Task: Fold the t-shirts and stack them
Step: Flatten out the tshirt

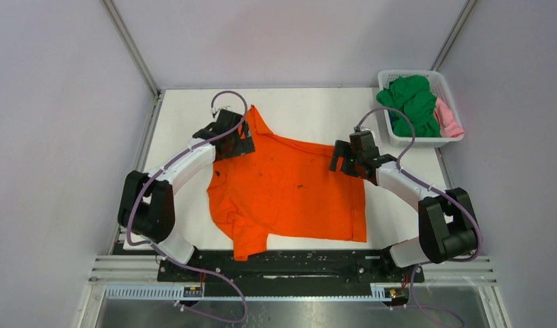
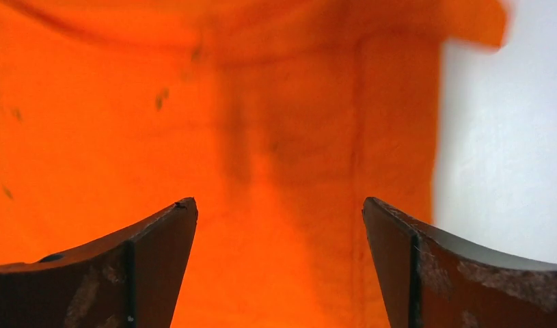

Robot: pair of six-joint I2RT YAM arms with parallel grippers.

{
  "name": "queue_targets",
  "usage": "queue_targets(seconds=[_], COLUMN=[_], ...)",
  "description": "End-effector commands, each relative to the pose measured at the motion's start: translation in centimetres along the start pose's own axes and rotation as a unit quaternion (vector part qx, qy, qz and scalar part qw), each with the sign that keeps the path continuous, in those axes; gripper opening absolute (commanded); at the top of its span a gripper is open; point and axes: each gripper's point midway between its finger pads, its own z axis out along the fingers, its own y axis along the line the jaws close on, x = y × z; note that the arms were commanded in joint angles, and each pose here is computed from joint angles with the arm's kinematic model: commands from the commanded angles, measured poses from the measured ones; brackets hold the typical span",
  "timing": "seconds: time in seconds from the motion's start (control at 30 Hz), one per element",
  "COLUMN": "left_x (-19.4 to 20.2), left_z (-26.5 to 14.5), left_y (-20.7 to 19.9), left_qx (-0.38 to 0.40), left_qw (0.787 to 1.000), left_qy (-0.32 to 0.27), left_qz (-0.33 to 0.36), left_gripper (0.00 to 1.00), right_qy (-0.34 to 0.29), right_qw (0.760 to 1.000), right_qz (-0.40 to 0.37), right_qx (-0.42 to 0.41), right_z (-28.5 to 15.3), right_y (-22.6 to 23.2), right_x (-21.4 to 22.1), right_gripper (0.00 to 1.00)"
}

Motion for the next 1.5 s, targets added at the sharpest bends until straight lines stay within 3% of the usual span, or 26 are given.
queue_targets(seconds=[0.0,0.13,0.27,0.43,0.6,0.87,1.17,1.37,1.47], left_x=[5.8,11.3,16.1,18.3,17.2,14.0,9.5,5.7,5.7], left_z=[-1.9,-1.7,-1.2,-1.8,-2.4,0.1,4.9,2.0,-1.5], left_y=[-3.3,-1.1,3.9,8.8,9.4,6.6,1.4,0.1,0.8], left_qx=[0.144,0.133,0.045,-0.040,-0.047,-0.038,-0.010,0.023,0.051], left_qw=[0.984,0.981,0.985,0.985,0.986,0.986,0.986,0.991,0.990], left_qy=[0.062,0.106,0.132,0.138,0.118,0.120,0.138,0.099,0.071], left_qz=[-0.079,-0.095,-0.099,-0.094,-0.111,-0.107,-0.095,-0.093,-0.111], left_gripper=[0.99,0.99,0.99,0.99,0.99,0.99,0.99,0.99,0.99], right_qy=[0.037,0.089,0.133,0.176,0.194,0.134,0.118,0.060,0.045], right_qw=[0.997,0.992,0.986,0.979,0.973,0.990,0.989,0.996,0.998], right_qz=[-0.019,-0.015,-0.008,-0.030,-0.037,-0.053,0.064,0.055,0.038], right_qx=[-0.071,-0.088,-0.099,-0.096,-0.122,-0.009,0.058,0.043,-0.008], right_z=[-1.4,-1.0,-0.6,-1.2,-2.1,-1.1,2.0,1.1,-0.6], right_y=[3.8,5.2,6.3,6.7,8.6,4.4,-1.4,-0.7,1.1], right_x=[4.1,8.7,13.0,17.5,20.1,16.2,10.1,4.3,4.0], right_gripper=[1.00,0.99,0.99,0.99,0.99,1.00,0.99,1.00,1.00])
